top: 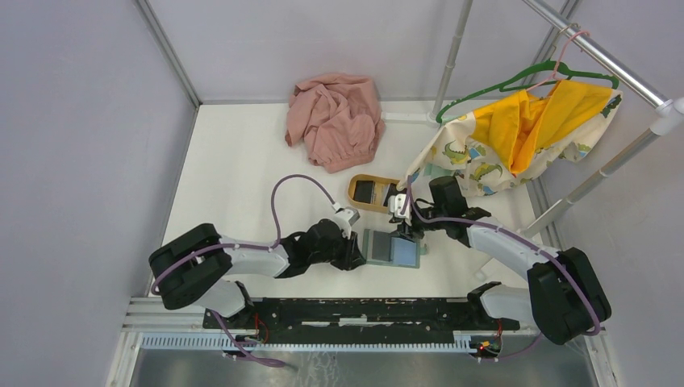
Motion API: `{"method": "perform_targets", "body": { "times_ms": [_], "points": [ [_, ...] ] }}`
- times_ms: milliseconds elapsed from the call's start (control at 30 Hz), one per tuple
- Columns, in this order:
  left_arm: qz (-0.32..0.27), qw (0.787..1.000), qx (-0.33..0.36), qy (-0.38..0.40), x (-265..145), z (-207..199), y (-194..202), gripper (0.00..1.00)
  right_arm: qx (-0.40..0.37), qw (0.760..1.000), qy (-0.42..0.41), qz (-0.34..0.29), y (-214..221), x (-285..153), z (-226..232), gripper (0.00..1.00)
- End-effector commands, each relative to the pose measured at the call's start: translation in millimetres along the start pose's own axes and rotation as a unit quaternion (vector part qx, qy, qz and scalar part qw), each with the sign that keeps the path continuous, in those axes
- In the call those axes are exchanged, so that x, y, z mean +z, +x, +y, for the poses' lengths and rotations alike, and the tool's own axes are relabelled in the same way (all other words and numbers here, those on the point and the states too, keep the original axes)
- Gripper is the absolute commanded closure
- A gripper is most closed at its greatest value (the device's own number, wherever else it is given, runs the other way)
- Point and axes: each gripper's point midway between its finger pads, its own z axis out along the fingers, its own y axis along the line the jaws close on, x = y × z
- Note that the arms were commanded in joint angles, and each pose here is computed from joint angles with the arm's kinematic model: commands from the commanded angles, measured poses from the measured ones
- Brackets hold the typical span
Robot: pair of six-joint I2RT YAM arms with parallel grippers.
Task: Put the credit cards into the card holder
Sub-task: Turn over the card slot in the card holder, then pick up the credit card from the storage box.
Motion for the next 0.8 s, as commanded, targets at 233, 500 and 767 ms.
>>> {"method": "perform_targets", "body": {
  "times_ms": [233, 500, 767],
  "points": [
    [-0.136, 0.99, 0.024, 0.002, -41.6, -14.5, -59.5, 0.69, -0.029, 0.998, 0.022, -0.049, -35.4, -11.1, -17.7, 0.54],
    [-0.231, 0.969, 0.045, -0.079, -67.7, 4.2, -105.9, 0.6, -0.039, 0.997, 0.039, -0.053, -41.9, -18.7, -24.1, 0.54],
    [-0.297, 0.939, 0.056, -0.166, -79.1, 25.4, -154.6, 0.3, -0.072, 0.993, 0.079, -0.045, -60.3, -31.0, -48.0, 0.49]
  ]
}}
